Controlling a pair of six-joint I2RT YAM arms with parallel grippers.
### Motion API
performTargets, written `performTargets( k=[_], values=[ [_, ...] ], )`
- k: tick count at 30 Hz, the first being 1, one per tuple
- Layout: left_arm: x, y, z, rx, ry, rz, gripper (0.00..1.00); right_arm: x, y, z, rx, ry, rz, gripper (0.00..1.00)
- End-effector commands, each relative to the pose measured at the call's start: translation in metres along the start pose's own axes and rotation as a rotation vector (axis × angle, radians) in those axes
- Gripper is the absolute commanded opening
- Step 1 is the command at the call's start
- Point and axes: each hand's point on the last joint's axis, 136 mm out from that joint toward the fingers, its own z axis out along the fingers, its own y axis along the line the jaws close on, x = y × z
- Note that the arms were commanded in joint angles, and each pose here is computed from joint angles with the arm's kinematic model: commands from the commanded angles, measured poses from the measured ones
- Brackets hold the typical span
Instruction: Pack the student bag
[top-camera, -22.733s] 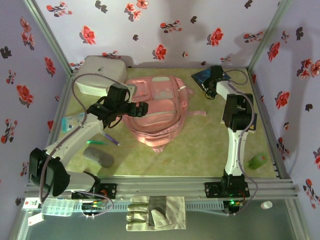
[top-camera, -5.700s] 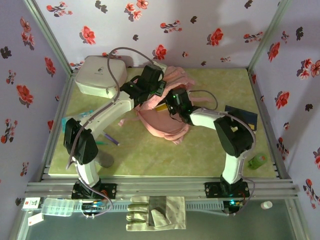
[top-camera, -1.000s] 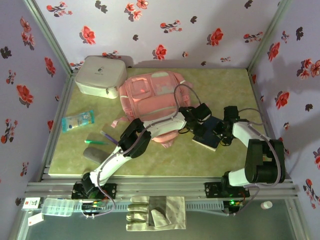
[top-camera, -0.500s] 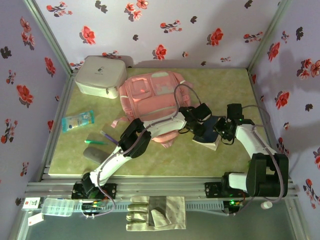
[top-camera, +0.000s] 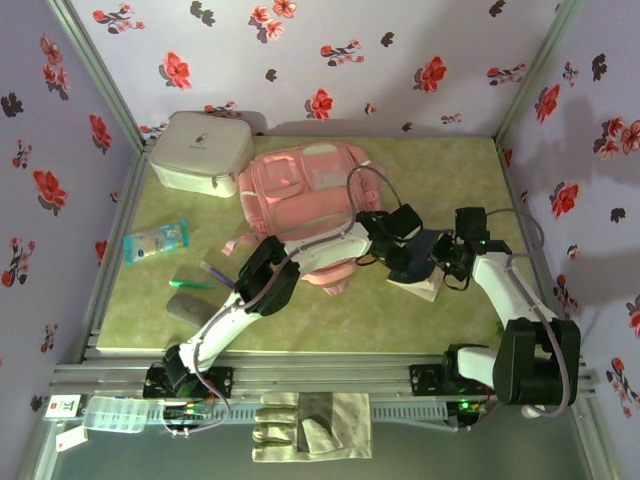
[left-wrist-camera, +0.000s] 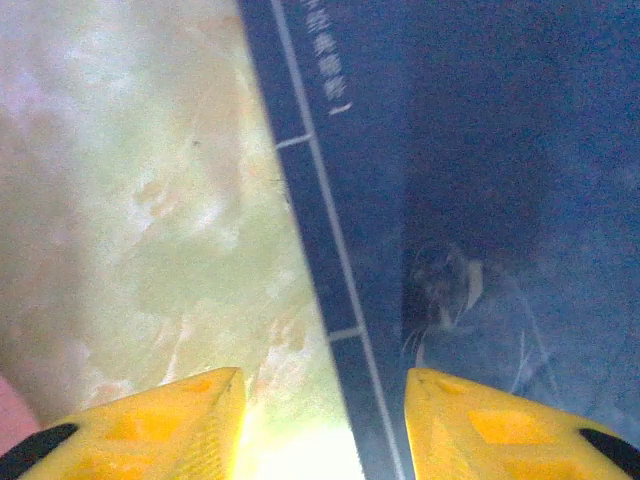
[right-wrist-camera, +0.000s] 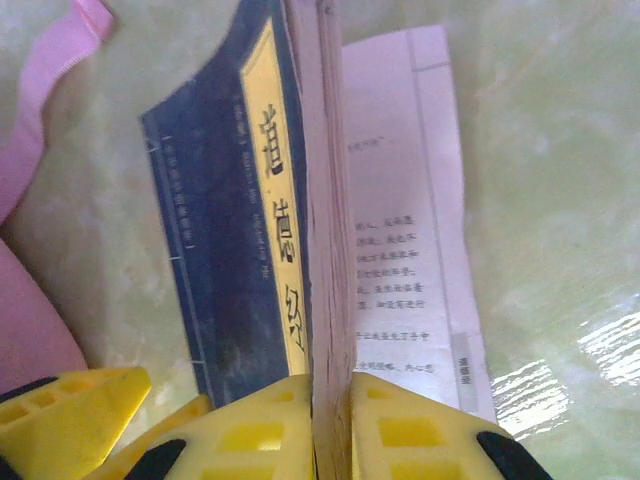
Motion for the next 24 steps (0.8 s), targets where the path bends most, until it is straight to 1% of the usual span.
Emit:
performTargets(
  k=[1,4,8,11,12,14,17,19,24],
  values=[
    [-0.043,0.0,-0.075,0.034,-0.136,-0.002,0.5,-0.009,0.001,-0.012,-0.001,-0.06,-0.013,0.13],
    [-0.059,0.008,-0.108,0.042,-0.204,-0.023,0.54,-0.012,0.008,-0.02,-0.034,-0.083,-0.018,0.13],
    [-0.067,0.028,-0.139,0.038,-0.261,-0.075,0.61,-0.018,0.026,-0.037,-0.12,-0.112,-0.027,0.13],
    [-0.066,0.048,-0.158,0.044,-0.285,-0.138,0.68,-0.025,0.048,-0.057,-0.219,-0.141,-0.042,0.13],
    [-0.065,0.055,-0.163,0.053,-0.289,-0.168,0.72,-0.027,0.055,-0.063,-0.253,-0.146,-0.047,0.13],
    [-0.063,0.068,-0.172,0.084,-0.301,-0.229,0.76,-0.03,0.073,-0.077,-0.339,-0.153,-0.057,0.13],
    [-0.058,0.087,-0.18,0.162,-0.307,-0.342,0.81,-0.031,0.107,-0.097,-0.508,-0.132,-0.085,0.14],
    [-0.056,0.098,-0.184,0.238,-0.32,-0.427,0.84,-0.031,0.129,-0.108,-0.624,-0.107,-0.086,0.14],
    [-0.05,0.117,-0.185,0.406,-0.36,-0.604,0.9,-0.033,0.168,-0.123,-0.815,-0.063,-0.068,0.15]
  ],
)
